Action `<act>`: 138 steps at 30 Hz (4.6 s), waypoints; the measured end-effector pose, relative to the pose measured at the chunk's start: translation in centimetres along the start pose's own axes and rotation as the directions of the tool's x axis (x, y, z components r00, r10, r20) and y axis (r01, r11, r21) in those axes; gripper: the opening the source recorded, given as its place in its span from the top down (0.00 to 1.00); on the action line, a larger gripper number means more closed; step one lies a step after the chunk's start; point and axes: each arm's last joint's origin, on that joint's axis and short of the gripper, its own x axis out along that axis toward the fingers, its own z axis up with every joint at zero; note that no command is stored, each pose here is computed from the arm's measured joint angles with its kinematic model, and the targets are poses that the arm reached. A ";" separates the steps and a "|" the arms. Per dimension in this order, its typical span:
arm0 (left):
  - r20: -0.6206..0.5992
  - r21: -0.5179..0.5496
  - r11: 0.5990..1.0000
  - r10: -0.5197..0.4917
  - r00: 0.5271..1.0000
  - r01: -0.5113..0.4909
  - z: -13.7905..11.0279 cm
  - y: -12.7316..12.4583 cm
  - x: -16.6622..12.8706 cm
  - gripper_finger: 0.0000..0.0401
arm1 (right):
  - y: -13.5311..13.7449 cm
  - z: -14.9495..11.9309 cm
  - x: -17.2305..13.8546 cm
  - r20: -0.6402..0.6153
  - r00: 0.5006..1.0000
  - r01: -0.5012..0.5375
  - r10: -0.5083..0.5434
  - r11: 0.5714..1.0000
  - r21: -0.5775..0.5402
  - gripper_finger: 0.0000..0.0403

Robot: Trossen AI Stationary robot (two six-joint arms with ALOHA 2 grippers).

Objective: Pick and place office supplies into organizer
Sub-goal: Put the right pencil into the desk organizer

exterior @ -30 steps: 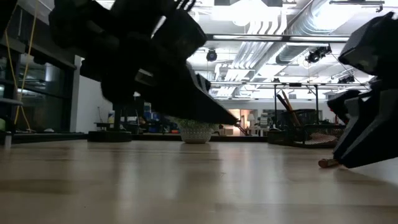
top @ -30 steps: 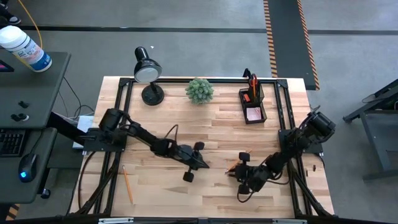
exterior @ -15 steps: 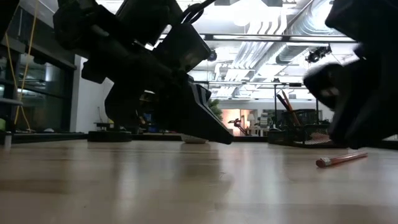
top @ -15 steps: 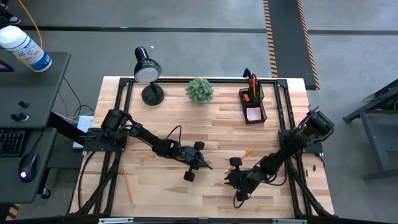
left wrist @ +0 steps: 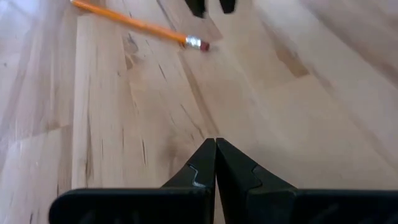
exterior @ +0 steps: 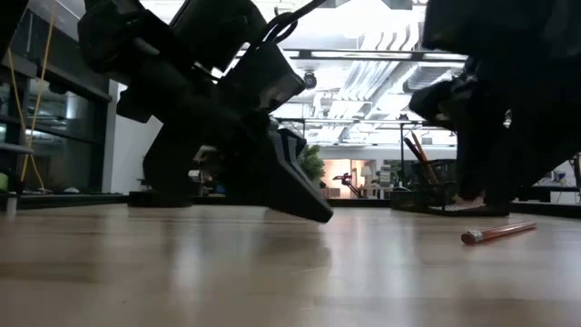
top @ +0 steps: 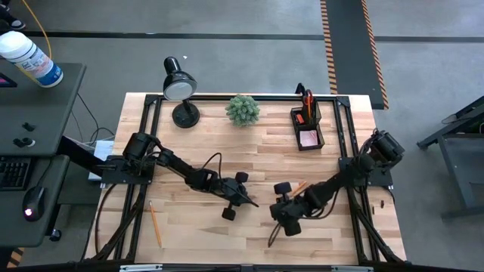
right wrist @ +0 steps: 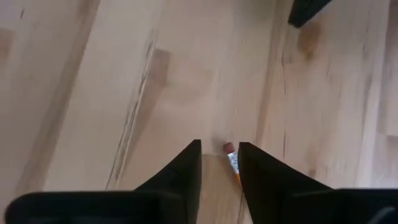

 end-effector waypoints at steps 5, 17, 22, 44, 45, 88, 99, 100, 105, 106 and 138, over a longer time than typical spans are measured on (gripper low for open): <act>-0.044 0.015 1.000 0.001 0.999 -0.001 -0.4 0.0 0.0 1.00 | -1.4 -0.4 0.6 -0.045 0.999 -0.023 0.025 0.999 0.032 0.69; -0.055 0.024 1.000 0.021 0.998 -0.020 -0.5 0.0 0.0 1.00 | -1.8 -0.3 0.7 -0.044 0.998 -0.042 0.041 0.999 -0.013 0.67; -0.056 0.024 0.999 0.027 0.998 -0.026 -0.5 0.0 0.0 1.00 | -1.7 -0.1 0.9 -0.024 0.999 -0.044 0.043 0.999 -0.026 0.69; -0.059 0.042 0.999 0.026 0.998 -0.024 -0.6 0.0 0.0 1.00 | -1.8 -0.9 3.7 -0.112 0.990 -0.091 0.089 0.996 -0.016 0.72; -0.059 0.042 0.999 0.026 0.998 -0.024 -0.6 0.0 0.0 1.00 | -1.9 -0.9 3.8 -0.118 0.988 -0.100 0.097 0.995 -0.014 0.74; -0.067 0.078 0.996 0.037 0.997 -0.032 -0.6 0.1 0.0 1.00 | -4.0 -0.5 -2.4 -0.067 0.997 0.047 -0.045 0.999 0.021 1.00; -0.068 0.094 0.995 0.041 0.997 -0.034 -0.6 0.1 0.0 1.00 | -4.5 0.5 -5.0 -0.075 0.988 0.134 -0.132 0.991 0.016 0.99; -0.069 0.094 0.995 0.041 0.997 -0.034 -0.6 0.1 0.0 1.00 | -4.5 0.7 -5.3 -0.076 0.989 0.128 -0.126 0.992 0.022 0.99; -0.070 0.095 0.995 0.041 0.997 -0.034 -0.6 0.1 0.0 1.00 | -4.9 1.0 -5.9 -0.104 0.983 0.154 -0.151 0.988 0.023 1.00; -0.072 0.096 0.995 0.041 0.997 -0.034 -0.7 0.1 0.0 1.00 | -5.2 0.6 -5.9 -0.141 0.974 0.180 -0.175 0.983 0.023 1.00; -0.092 0.124 0.992 0.043 0.995 -0.031 -0.9 0.1 -0.1 1.00 | -9.5 -16.8 -10.3 -0.215 0.954 0.299 -0.210 0.737 0.607 0.91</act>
